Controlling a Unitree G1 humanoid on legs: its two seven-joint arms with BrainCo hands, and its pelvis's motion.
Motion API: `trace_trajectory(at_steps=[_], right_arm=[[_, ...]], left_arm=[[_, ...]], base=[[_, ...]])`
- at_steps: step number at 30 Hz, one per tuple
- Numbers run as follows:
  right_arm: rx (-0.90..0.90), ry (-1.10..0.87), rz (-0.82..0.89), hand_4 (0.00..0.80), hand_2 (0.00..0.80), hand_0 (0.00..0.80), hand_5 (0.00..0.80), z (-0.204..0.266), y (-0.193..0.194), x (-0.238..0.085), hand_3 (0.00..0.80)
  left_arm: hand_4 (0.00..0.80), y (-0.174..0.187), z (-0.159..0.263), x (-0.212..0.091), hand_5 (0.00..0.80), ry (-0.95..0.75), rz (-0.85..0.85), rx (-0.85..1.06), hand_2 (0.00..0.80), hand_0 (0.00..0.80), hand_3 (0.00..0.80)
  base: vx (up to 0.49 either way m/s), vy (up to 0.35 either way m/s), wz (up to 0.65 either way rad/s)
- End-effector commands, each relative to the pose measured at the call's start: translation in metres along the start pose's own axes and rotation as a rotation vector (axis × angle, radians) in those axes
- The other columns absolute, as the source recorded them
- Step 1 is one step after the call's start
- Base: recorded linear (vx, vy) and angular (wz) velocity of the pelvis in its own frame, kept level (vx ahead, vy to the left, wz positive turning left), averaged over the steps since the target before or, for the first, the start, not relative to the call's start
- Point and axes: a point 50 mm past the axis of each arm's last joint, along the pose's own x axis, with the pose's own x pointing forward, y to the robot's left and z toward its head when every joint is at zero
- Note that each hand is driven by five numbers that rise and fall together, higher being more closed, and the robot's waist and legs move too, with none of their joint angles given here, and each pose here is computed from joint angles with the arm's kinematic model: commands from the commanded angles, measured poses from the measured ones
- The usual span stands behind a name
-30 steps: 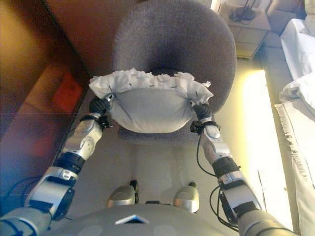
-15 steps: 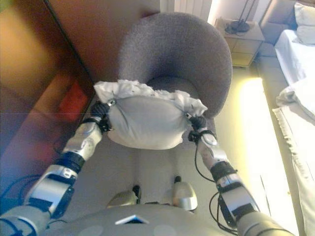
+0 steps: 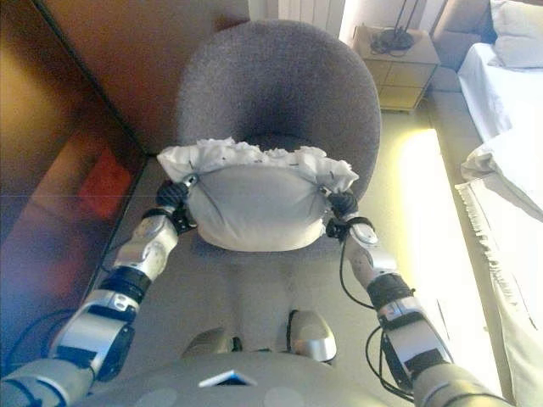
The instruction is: Pick up the cushion and take it to the sofa
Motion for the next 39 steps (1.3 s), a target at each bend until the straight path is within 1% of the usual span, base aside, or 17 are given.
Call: trace_trajectory(at_steps=[1, 7, 12, 17, 22, 25, 29, 34, 37, 39], right_arm=[[0.022, -0.212, 0.108, 0.8, 0.8, 0.8, 0.8, 0.05, 0.032, 0.008, 0.8], [0.069, -0.193, 0.068, 0.8, 0.8, 0.8, 0.8, 0.045, 0.03, 0.008, 0.8], [0.111, -0.18, 0.055, 0.8, 0.8, 0.8, 0.8, 0.038, 0.031, 0.009, 0.8], [0.149, -0.215, 0.042, 0.8, 0.8, 0.8, 0.8, 0.035, 0.043, 0.008, 0.8], [0.163, -0.201, -0.008, 0.8, 0.8, 0.8, 0.8, 0.029, 0.044, 0.009, 0.8], [0.181, -0.196, -0.047, 0.8, 0.8, 0.8, 0.8, 0.029, 0.043, 0.01, 0.8], [0.198, -0.203, -0.079, 0.8, 0.8, 0.8, 0.8, 0.037, 0.037, 0.012, 0.8], [0.217, -0.206, -0.158, 0.8, 0.8, 0.8, 0.8, 0.053, 0.021, 0.019, 0.8], [0.182, -0.187, -0.175, 0.8, 0.8, 0.8, 0.8, 0.054, 0.012, 0.02, 0.8], [0.107, -0.192, -0.176, 0.8, 0.8, 0.8, 0.8, 0.058, 0.006, 0.019, 0.8]], left_arm=[[0.8, -0.029, 0.05, 0.004, 0.8, -0.216, -0.154, -0.008, 0.8, 0.8, 0.8], [0.8, -0.026, 0.047, 0.006, 0.8, -0.199, -0.143, -0.003, 0.8, 0.8, 0.8], [0.8, -0.03, 0.053, 0.008, 0.8, -0.214, -0.154, 0.035, 0.8, 0.8, 0.8], [0.8, -0.028, 0.057, 0.009, 0.8, -0.221, -0.174, 0.076, 0.8, 0.8, 0.8], [0.8, -0.031, 0.054, 0.009, 0.8, -0.206, -0.216, 0.052, 0.8, 0.8, 0.8], [0.8, -0.032, 0.052, 0.008, 0.8, -0.199, -0.225, 0.061, 0.8, 0.8, 0.8], [0.8, -0.037, 0.054, 0.008, 0.8, -0.191, -0.224, 0.068, 0.8, 0.8, 0.8], [0.8, -0.045, 0.054, 0.009, 0.8, -0.177, -0.242, 0.079, 0.8, 0.8, 0.8], [0.8, -0.043, 0.047, 0.007, 0.8, -0.161, -0.232, 0.06, 0.8, 0.8, 0.8], [0.8, -0.04, 0.045, 0.005, 0.8, -0.155, -0.219, 0.042, 0.8, 0.8, 0.8]], base=[[0.309, 0.233, 0.09], [0.346, 0.191, -0.15], [0.234, 0.191, -0.46], [0.147, 0.218, 0.08], [0.203, 0.168, 0.02], [0.238, -0.098, -0.07], [0.207, -0.266, -0.02], [0.215, -0.214, 0.62], [0.187, -0.146, 0.3], [0.166, -0.085, -0.06]])
